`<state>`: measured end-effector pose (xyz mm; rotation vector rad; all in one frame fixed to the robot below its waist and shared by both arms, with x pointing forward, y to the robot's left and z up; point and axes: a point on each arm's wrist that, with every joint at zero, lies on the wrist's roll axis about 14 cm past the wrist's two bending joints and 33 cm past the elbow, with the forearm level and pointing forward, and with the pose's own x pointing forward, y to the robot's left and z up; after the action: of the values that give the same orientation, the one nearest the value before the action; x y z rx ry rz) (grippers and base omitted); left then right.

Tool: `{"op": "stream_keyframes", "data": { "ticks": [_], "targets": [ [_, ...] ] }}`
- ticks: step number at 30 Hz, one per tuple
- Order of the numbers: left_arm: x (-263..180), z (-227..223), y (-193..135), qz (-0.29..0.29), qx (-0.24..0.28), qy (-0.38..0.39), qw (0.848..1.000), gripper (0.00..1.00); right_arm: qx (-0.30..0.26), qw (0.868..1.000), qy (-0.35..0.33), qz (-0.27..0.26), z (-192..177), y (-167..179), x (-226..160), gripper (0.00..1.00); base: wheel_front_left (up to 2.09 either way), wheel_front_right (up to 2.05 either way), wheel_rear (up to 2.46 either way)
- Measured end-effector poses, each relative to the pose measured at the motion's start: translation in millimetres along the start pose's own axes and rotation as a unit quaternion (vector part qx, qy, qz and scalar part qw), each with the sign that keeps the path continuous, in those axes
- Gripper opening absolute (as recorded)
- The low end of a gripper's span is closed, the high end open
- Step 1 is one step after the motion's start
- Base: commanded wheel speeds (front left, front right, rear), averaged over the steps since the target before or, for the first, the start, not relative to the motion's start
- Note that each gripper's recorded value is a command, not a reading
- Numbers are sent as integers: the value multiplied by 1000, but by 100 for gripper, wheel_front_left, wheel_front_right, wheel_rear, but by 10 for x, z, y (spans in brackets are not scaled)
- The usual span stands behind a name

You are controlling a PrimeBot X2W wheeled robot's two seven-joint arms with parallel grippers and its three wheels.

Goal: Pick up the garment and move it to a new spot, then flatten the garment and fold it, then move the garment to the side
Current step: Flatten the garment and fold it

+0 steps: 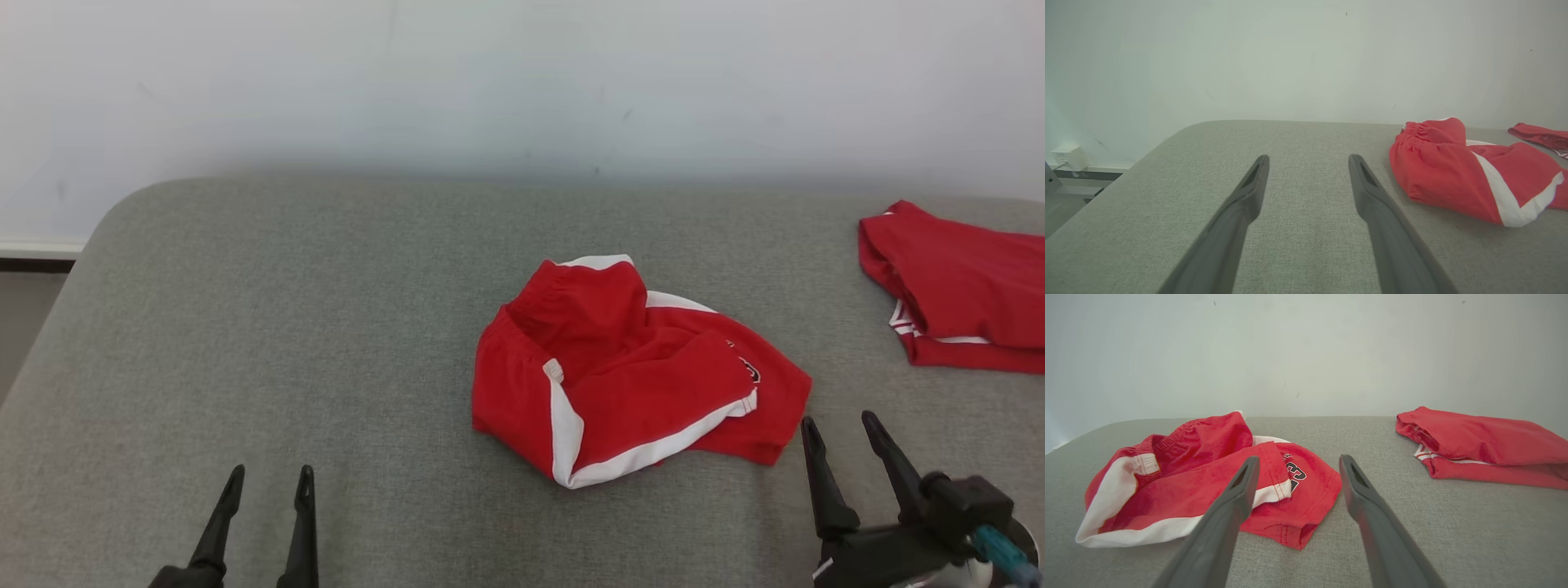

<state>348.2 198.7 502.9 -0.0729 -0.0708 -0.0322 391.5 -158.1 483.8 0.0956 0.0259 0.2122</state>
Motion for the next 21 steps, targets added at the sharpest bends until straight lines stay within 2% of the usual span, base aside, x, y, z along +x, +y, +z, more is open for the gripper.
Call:
{"op": "stream_keyframes", "data": {
  "ticks": [12,20,21],
  "targets": [
    [30,-61,91,21,-4,10,1000,100,-38,995,73,49,-327,80,576,100,0,0,0],
    [10,-95,185,39,-7,16,999,100,-39,989,128,65,-673,165,762,100,0,0,0],
    [1,-101,205,43,-7,18,999,100,-36,988,134,68,-712,189,779,79,0,0,0]
  ]
}}
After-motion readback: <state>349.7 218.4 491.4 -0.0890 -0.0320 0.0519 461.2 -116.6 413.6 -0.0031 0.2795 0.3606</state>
